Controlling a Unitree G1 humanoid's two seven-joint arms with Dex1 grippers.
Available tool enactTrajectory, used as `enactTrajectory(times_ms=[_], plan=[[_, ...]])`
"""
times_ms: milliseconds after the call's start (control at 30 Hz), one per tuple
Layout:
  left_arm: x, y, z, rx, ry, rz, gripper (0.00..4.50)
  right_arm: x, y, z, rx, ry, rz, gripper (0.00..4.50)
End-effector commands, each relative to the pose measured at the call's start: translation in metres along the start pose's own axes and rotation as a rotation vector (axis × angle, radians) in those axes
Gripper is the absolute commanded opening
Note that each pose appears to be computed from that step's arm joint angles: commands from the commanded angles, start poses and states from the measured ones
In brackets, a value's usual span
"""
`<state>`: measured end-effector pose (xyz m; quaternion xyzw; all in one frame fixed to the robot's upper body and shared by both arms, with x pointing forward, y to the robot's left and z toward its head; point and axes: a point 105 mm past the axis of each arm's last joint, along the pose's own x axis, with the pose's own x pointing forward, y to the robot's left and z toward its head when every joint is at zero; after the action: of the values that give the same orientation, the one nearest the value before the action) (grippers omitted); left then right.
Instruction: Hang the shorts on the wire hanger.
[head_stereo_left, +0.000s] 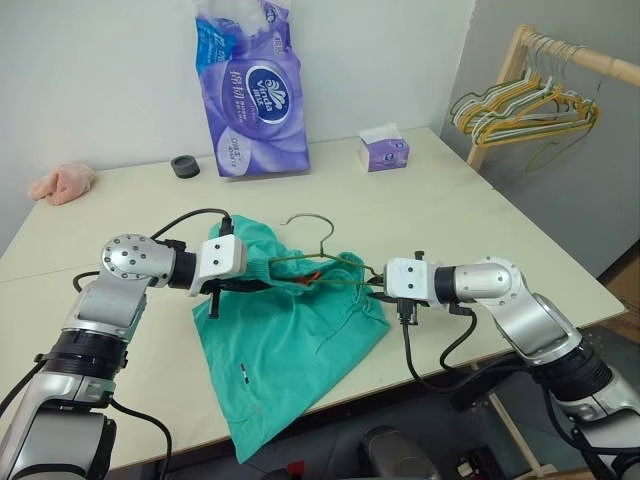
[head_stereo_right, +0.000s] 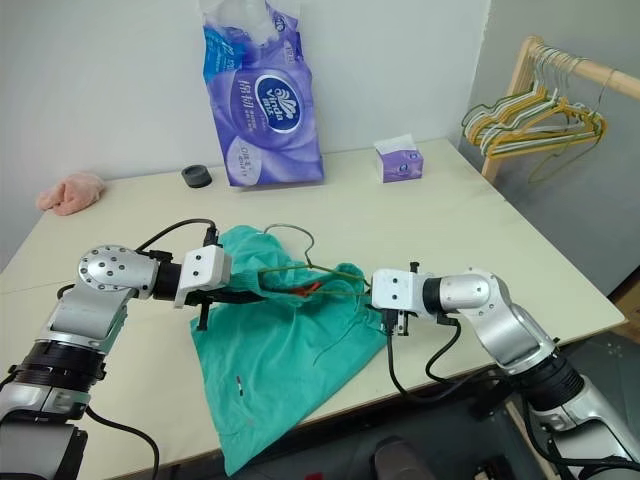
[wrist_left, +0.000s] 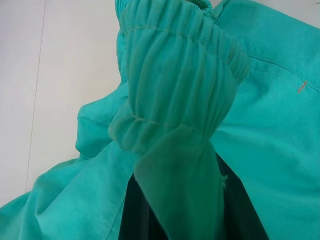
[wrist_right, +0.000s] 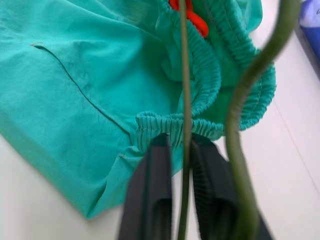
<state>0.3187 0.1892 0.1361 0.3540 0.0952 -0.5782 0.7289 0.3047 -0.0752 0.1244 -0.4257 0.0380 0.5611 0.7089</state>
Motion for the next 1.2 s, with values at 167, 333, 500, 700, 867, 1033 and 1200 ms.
enactTrajectory(times_ms=[167, 333, 500, 700, 867, 1033, 1200], plan=[[-0.013, 0.012, -0.002, -0.005, 0.030, 0.094, 0.00, -0.062, -0.030, -0.055, 0.004, 0.165, -0.117, 3.45], [-0.021, 0.018, -0.003, -0.018, 0.037, 0.134, 0.00, -0.058, -0.010, -0.055, 0.256, 0.009, -0.206, 4.47], [-0.026, 0.020, -0.003, -0.023, 0.040, 0.147, 0.00, -0.018, 0.016, -0.015, 0.472, -0.202, -0.276, 4.47], [-0.025, 0.020, 0.000, -0.026, 0.030, 0.152, 0.00, 0.024, 0.017, -0.009, 0.604, -0.201, -0.348, 4.47], [-0.026, 0.020, 0.000, -0.026, 0.029, 0.162, 0.00, 0.044, 0.021, -0.015, 0.616, -0.168, -0.344, 4.47], [-0.027, 0.020, 0.000, -0.029, 0.025, 0.171, 0.00, 0.049, 0.013, -0.031, 0.611, -0.122, -0.439, 3.89], [-0.026, 0.019, 0.000, -0.033, 0.024, 0.177, 0.00, 0.052, 0.011, -0.032, 0.621, -0.148, -0.471, 2.16]])
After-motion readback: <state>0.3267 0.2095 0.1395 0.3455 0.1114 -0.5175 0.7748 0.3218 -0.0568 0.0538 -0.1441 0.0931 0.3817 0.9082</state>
